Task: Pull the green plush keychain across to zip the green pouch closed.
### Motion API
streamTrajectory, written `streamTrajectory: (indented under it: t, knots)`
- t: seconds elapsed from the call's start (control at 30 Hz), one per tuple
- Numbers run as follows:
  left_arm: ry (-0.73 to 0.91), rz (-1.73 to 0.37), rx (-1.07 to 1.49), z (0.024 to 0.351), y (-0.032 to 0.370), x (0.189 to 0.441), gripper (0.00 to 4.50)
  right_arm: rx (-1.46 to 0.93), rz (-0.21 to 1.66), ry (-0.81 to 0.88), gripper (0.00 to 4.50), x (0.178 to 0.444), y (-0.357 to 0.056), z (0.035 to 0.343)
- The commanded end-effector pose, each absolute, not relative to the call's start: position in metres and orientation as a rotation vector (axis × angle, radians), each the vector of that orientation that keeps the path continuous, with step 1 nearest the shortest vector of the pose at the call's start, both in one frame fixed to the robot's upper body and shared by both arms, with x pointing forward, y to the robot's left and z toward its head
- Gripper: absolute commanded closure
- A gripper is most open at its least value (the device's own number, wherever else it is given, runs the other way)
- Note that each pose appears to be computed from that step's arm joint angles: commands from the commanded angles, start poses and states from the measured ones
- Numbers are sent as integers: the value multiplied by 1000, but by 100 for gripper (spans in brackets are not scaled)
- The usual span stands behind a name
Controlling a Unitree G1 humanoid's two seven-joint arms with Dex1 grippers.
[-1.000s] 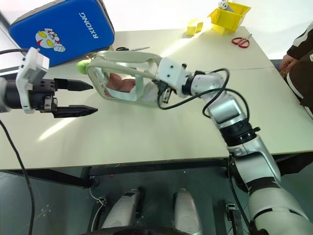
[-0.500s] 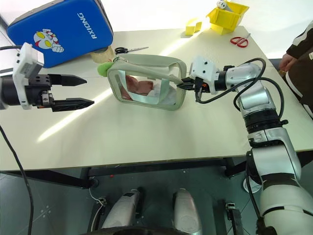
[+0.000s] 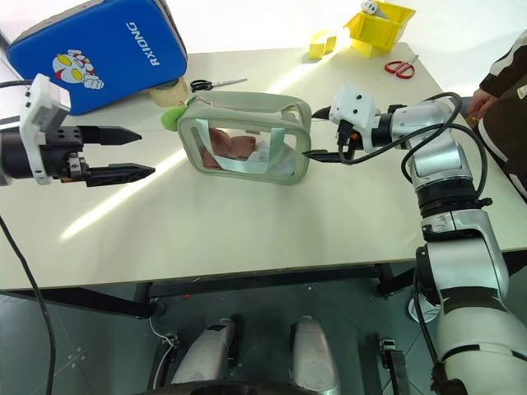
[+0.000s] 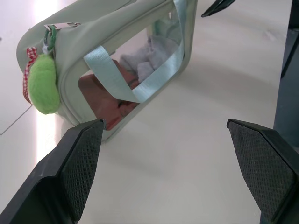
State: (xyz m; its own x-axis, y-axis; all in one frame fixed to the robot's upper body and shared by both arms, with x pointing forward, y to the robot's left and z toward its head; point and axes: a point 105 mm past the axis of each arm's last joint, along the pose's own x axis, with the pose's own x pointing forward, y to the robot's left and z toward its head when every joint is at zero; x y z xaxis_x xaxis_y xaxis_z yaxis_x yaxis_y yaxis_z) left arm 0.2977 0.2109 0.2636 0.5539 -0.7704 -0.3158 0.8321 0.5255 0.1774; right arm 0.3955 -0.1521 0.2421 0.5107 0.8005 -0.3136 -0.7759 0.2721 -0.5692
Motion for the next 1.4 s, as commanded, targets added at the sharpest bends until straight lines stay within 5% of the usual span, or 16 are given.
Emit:
streamTrajectory:
  t: [0.03, 0.33, 0.4, 0.63, 1.0, 1.23, 1.4]
  knots:
    - [161, -940, 354, 273, 218, 297, 0, -675, 1093, -141, 8, 384, -134, 273]
    - [148, -944, 355, 272, 217, 299, 0, -745, 1102, -165, 31, 383, -105, 260]
    - [146, -945, 356, 272, 217, 299, 0, -775, 1084, -153, 94, 388, -105, 255]
    - [143, -944, 364, 270, 218, 299, 0, -813, 1040, -150, 447, 399, -105, 256]
    - [147, -915, 372, 271, 228, 299, 0, -904, 1294, -227, 447, 366, -119, 265]
    - [144, -908, 373, 274, 230, 300, 0, -860, 1295, -251, 447, 370, -119, 263]
    - [144, -904, 369, 278, 233, 300, 0, -761, 1318, -357, 447, 362, -116, 289]
